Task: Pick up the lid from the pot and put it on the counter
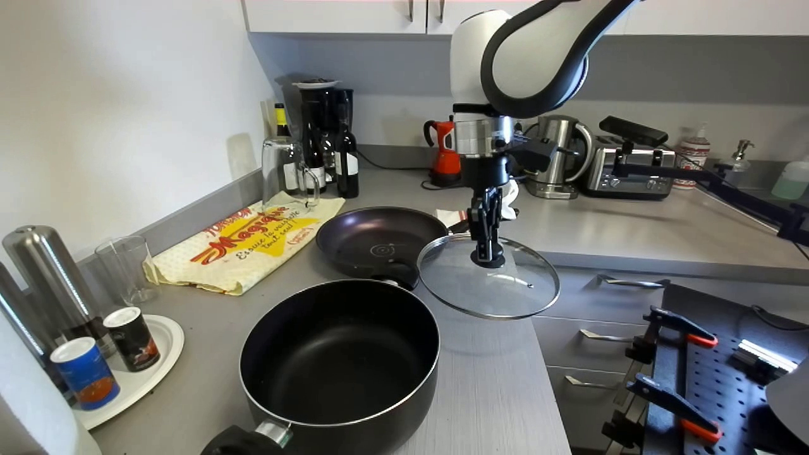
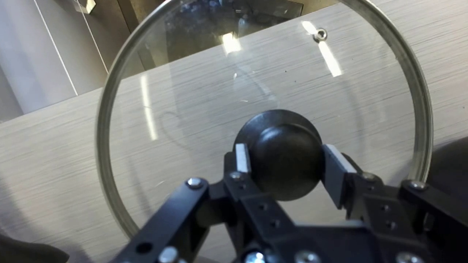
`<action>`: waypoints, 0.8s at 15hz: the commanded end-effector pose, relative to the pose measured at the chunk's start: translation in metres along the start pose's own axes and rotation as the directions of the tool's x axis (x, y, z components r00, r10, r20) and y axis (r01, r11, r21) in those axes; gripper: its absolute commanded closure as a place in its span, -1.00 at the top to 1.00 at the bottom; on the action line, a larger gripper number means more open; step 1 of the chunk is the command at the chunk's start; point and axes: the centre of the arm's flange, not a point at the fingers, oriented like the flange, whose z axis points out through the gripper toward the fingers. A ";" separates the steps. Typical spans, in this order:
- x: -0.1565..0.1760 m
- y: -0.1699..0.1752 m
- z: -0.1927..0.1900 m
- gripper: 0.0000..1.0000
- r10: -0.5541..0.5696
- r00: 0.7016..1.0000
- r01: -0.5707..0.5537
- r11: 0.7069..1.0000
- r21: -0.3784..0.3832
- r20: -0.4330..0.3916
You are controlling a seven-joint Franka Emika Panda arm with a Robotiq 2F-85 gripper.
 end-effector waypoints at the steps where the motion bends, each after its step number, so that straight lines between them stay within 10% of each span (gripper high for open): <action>1: 0.013 -0.004 0.014 -0.50 0.016 1.000 -0.016 1.000 0.013 -0.010; 12: 0.035 0.004 0.061 -0.50 0.009 0.999 -0.010 0.999 0.033 0.034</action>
